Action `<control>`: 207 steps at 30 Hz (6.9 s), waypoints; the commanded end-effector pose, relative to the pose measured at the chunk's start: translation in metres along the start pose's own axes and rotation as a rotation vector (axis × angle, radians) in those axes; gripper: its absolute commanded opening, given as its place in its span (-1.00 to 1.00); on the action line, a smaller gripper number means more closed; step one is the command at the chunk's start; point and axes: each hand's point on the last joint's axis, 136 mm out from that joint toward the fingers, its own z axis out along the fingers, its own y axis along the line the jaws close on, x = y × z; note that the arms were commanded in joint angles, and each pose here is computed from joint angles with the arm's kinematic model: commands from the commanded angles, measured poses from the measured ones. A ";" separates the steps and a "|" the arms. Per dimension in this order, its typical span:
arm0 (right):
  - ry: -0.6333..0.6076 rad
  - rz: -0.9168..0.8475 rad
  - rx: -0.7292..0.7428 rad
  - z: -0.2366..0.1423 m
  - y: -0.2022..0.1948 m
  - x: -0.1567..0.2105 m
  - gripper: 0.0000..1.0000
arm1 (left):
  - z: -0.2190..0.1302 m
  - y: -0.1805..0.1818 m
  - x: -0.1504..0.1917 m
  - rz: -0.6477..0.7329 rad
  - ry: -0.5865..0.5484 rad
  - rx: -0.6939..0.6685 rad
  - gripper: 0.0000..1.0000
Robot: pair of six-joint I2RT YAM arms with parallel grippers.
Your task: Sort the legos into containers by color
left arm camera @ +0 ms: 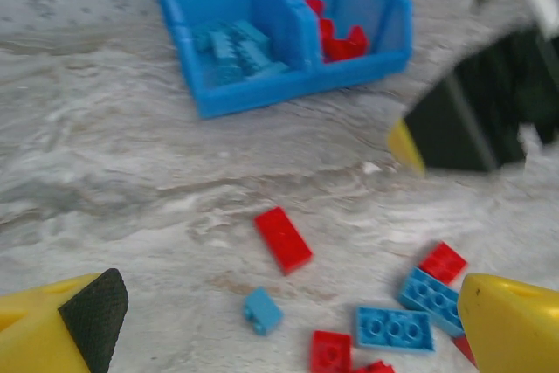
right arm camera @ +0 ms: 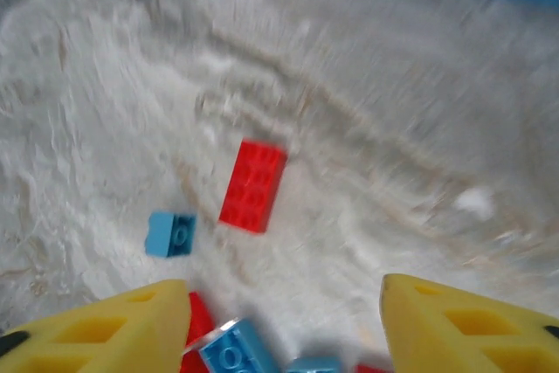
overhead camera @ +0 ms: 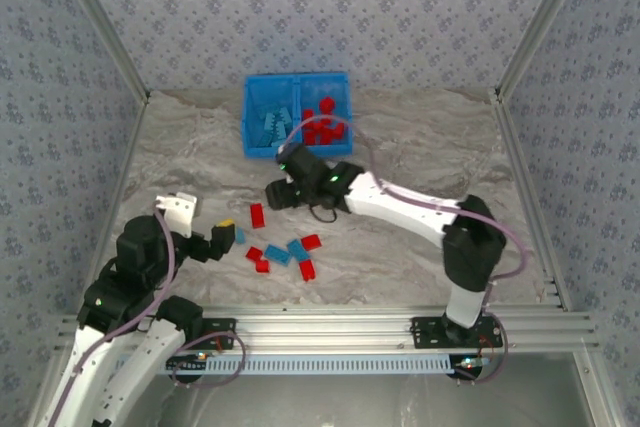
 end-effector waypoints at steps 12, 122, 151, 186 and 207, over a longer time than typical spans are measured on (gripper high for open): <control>0.137 -0.012 0.220 0.120 0.012 0.032 0.53 | -0.012 0.012 -0.006 -0.017 -0.048 -0.059 0.99; -0.353 0.212 0.061 -0.207 -0.154 0.068 1.00 | 0.144 0.019 0.147 -0.640 0.638 -0.375 0.58; -0.369 0.240 0.067 -0.206 -0.156 0.066 1.00 | 0.166 0.013 -0.038 -0.443 0.324 -0.265 -0.93; -0.311 0.244 0.092 -0.210 -0.162 0.081 1.00 | 0.318 0.035 -0.162 -0.073 0.232 -0.571 0.05; -0.321 0.287 0.041 -0.188 -0.157 0.072 1.00 | 0.079 -0.083 0.087 -0.717 0.469 -0.181 -0.17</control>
